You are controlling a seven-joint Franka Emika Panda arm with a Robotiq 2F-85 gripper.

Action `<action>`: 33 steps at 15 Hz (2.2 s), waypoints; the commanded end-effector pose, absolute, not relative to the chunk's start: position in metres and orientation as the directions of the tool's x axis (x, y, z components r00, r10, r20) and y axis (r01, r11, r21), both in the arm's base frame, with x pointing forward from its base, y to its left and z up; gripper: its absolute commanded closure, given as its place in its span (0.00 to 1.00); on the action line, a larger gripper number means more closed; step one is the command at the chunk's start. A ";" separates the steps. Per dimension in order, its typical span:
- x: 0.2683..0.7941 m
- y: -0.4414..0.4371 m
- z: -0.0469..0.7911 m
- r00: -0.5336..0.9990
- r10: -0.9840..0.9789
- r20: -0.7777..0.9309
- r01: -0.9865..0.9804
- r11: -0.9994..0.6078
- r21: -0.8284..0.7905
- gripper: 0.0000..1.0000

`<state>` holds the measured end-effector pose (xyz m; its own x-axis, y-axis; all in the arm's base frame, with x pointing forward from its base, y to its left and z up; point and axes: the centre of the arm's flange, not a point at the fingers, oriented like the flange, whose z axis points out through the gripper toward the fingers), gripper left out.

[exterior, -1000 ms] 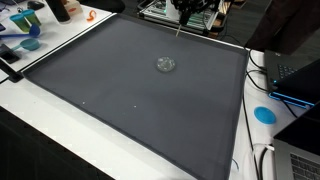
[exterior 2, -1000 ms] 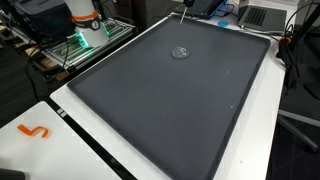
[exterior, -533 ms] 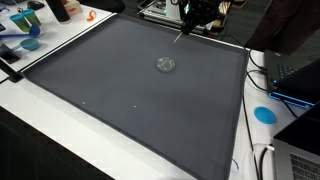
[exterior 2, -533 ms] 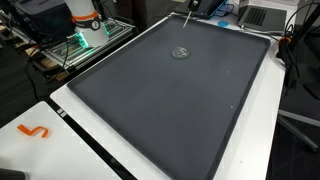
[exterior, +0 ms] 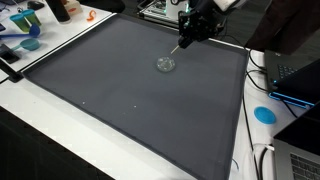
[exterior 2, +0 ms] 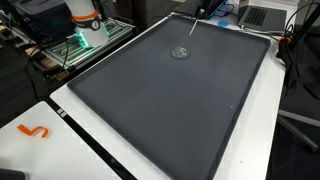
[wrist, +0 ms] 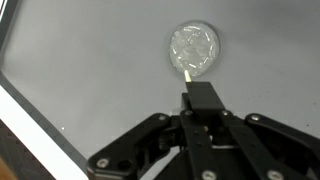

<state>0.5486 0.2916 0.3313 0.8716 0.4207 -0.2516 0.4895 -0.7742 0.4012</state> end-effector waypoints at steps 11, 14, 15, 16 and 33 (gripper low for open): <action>0.574 0.310 0.307 0.914 0.347 -0.209 0.405 -0.779 0.479 0.97; 0.581 0.308 0.304 0.917 0.340 -0.207 0.398 -0.788 0.470 0.97; 0.583 0.307 0.304 0.919 0.336 -0.207 0.395 -0.789 0.470 0.97; 0.584 0.306 0.303 0.920 0.334 -0.207 0.393 -0.792 0.467 0.97; 0.617 0.264 0.322 0.931 0.293 -0.216 0.349 -0.890 0.295 0.97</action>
